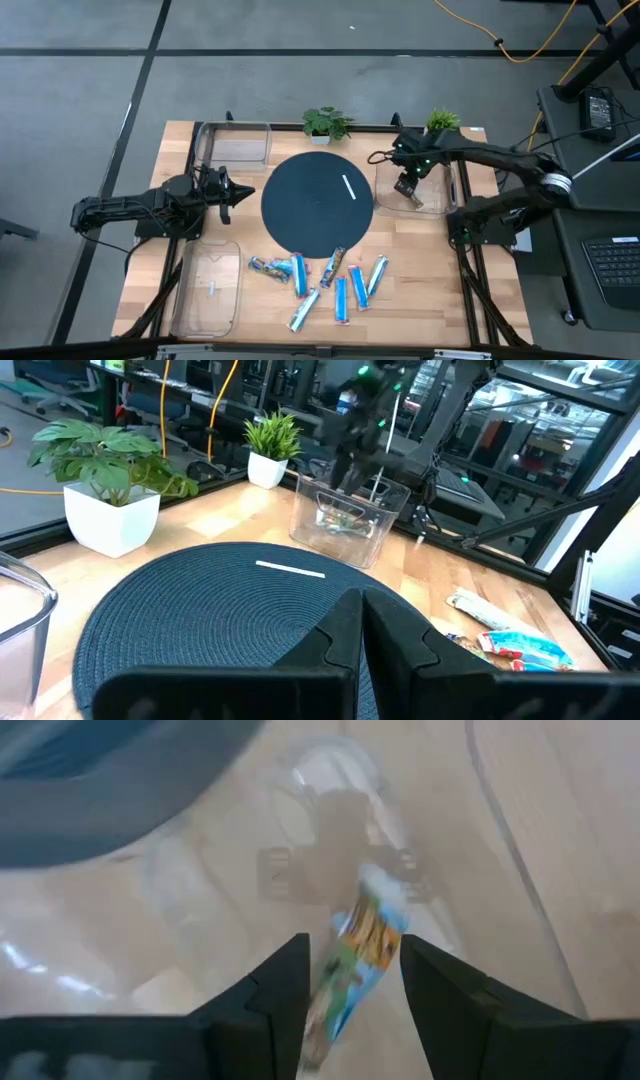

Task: Pick and place Granola Bars by type
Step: Put the yellow granola bar into the top right transparent bin

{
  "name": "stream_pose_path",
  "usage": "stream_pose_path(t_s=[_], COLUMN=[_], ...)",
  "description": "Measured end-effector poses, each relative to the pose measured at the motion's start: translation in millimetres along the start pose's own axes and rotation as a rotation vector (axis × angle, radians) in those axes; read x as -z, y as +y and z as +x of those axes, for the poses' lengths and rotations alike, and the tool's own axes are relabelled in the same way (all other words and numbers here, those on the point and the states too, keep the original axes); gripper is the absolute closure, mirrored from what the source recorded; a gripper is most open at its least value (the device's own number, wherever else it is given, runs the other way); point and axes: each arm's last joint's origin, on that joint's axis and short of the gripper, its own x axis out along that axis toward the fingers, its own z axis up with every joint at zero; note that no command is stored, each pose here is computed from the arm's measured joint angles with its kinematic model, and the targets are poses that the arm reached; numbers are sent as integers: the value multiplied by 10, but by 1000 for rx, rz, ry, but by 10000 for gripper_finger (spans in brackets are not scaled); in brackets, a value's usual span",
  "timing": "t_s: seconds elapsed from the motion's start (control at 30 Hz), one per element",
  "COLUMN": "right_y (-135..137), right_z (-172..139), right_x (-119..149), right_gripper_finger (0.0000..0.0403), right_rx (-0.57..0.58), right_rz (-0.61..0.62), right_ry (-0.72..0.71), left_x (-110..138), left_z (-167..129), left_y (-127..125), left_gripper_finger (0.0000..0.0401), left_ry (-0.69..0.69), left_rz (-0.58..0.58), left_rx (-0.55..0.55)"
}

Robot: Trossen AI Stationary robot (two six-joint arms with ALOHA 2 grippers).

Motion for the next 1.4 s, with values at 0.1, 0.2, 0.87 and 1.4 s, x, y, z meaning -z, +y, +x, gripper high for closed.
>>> stream_pose_path(t_s=[0.1,0.2,0.87,1.4], right_y=[89,160,704,1266], right_z=[-304,-688,-2487,-2247], right_x=[118,250,688,611], right_gripper_finger=[243,243,244,244], right_rx=[-2,-12,-310,-329], right_rz=[8,8,-227,-750], right_ry=[-60,-143,-585,-412], left_x=[0,0,18,19], left_z=[0,0,-1,-1], left_y=[0,-1,-22,-20], left_gripper_finger=[395,395,395,395], left_ry=[0,1,36,36], left_rz=[1,7,88,89], left_rx=[1,3,84,81])
